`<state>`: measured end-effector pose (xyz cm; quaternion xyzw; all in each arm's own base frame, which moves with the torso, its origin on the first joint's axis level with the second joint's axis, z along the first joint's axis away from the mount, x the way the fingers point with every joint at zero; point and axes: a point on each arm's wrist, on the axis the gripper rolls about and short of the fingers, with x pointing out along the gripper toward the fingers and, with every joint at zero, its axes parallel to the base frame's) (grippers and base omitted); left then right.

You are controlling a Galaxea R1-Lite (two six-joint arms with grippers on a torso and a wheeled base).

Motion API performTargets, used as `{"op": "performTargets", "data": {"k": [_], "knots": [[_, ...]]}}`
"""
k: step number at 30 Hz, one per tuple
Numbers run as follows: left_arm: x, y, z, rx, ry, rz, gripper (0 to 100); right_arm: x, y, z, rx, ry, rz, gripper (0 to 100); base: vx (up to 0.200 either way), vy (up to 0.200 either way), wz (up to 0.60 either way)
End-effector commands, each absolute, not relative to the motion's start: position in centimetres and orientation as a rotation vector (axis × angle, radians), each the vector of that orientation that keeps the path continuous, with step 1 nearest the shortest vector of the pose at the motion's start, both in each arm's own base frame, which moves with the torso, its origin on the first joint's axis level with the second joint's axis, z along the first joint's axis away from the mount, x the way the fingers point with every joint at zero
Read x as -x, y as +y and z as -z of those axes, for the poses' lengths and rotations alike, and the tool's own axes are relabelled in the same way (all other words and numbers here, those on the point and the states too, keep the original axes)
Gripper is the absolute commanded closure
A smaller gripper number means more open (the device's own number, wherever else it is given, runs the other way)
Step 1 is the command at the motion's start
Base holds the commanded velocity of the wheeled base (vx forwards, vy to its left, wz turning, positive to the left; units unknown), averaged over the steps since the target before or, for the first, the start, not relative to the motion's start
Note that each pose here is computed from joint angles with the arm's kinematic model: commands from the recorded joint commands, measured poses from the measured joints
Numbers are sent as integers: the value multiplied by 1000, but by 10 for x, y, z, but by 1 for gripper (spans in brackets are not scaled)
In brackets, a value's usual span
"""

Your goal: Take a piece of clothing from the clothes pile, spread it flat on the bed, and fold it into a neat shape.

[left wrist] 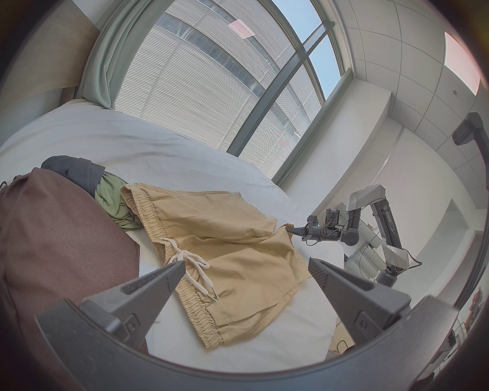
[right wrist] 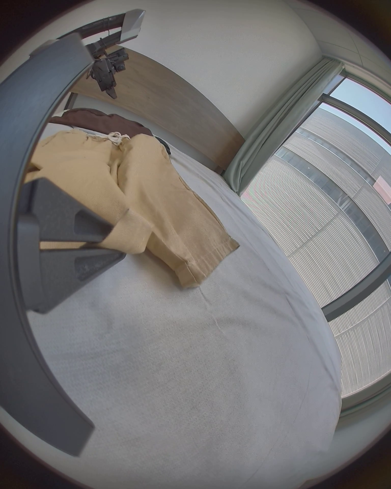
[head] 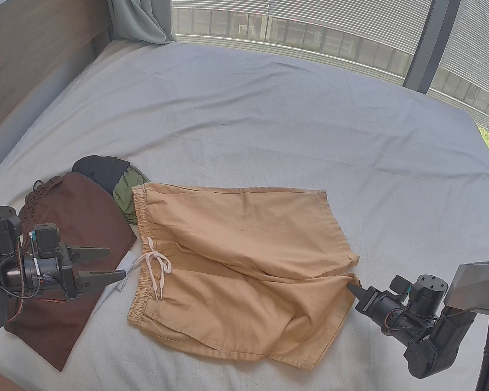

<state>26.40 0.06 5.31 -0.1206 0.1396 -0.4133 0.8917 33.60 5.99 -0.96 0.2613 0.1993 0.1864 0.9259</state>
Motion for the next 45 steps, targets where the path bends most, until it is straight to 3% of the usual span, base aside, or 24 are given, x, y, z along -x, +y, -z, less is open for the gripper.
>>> {"op": "performTargets", "data": {"k": [1, 21, 22, 31, 45], "knots": [[-264, 1, -53, 251, 290, 856, 0, -341, 57, 9, -537, 389, -363, 100, 0, 0, 0], [-264, 1, -53, 252, 291, 856, 0, -348, 63, 17, -534, 390, -376, 100, 0, 0, 0], [-264, 1, -53, 250, 290, 856, 0, -348, 63, 16, -534, 385, -377, 0, 0, 0, 0], [-264, 1, -53, 250, 288, 856, 0, -321, 60, 9, -459, 437, -400, 0, 0, 0, 0], [-264, 0, -51, 248, 295, 859, 0, -264, 56, 1, -403, 583, -558, 0, 0, 0, 0]]}}
